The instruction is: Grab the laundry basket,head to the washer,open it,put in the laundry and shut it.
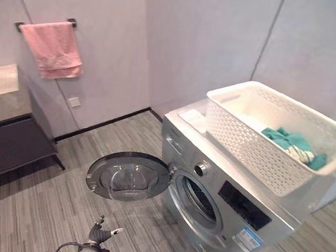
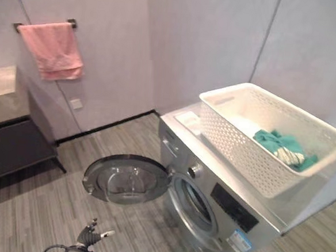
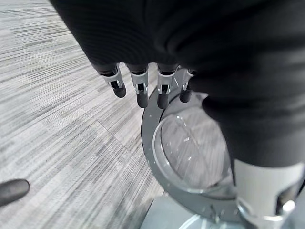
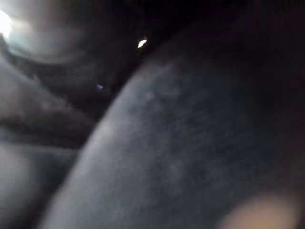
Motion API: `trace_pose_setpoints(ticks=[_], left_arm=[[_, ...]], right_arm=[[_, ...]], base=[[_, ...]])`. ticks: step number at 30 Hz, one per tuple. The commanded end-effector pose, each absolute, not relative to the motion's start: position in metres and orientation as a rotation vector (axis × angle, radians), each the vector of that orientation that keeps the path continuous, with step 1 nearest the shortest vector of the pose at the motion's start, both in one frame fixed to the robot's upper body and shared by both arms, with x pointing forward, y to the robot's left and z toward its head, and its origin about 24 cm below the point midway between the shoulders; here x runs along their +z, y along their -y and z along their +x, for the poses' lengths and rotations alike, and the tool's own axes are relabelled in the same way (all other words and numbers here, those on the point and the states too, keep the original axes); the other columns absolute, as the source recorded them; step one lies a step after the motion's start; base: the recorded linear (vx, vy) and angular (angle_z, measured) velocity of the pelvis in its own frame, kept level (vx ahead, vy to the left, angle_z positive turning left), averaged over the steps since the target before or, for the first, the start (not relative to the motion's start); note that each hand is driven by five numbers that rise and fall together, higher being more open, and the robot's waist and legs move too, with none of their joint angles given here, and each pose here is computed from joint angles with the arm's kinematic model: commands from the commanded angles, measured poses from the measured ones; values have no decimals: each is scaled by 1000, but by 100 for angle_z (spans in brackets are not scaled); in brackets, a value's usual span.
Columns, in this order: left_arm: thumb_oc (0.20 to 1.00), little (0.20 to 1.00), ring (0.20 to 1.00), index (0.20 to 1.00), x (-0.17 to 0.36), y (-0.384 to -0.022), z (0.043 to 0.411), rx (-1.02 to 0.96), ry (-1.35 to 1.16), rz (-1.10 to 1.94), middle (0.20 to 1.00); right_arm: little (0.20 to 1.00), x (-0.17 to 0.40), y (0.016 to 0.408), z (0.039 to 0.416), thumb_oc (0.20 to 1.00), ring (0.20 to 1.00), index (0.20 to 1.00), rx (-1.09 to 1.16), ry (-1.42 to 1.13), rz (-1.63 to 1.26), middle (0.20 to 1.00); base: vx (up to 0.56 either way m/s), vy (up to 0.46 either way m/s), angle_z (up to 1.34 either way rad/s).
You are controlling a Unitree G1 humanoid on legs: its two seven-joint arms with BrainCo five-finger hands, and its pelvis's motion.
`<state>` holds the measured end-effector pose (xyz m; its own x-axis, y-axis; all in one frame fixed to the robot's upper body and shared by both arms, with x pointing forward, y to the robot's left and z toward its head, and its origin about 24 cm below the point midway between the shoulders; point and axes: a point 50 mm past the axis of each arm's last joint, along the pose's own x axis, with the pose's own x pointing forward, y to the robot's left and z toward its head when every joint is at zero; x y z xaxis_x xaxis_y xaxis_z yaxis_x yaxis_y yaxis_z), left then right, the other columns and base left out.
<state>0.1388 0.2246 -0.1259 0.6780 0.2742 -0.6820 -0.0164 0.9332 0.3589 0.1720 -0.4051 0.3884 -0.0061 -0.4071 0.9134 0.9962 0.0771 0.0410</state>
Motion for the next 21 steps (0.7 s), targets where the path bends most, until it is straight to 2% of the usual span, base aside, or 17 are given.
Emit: trace_pose_setpoints(ticks=[1,5,6,16,21], left_arm=[[1000,1000,1000,1000,-104,-237,176,172,-667,429,1000],[1000,1000,1000,1000,-102,-237,178,182,-659,435,1000],[1000,1000,1000,1000,-100,-239,181,196,-648,435,1000],[1000,1000,1000,1000,-95,-247,184,212,-632,474,1000],[1000,1000,1000,1000,-97,-252,178,242,-647,457,1000]], right_arm=[[200,350,391,180,200,200,200,-1254,956,-857,200],[200,308,381,186,200,200,200,-1193,890,-826,200],[200,282,374,189,200,200,200,-1156,835,-821,200],[200,198,346,184,200,200,200,-1047,586,-810,200],[200,153,339,159,200,200,200,-963,364,-847,200]], base=[[-30,13,-10],[-5,11,-16],[-13,10,-10],[-3,-8,4],[-4,-17,0]])
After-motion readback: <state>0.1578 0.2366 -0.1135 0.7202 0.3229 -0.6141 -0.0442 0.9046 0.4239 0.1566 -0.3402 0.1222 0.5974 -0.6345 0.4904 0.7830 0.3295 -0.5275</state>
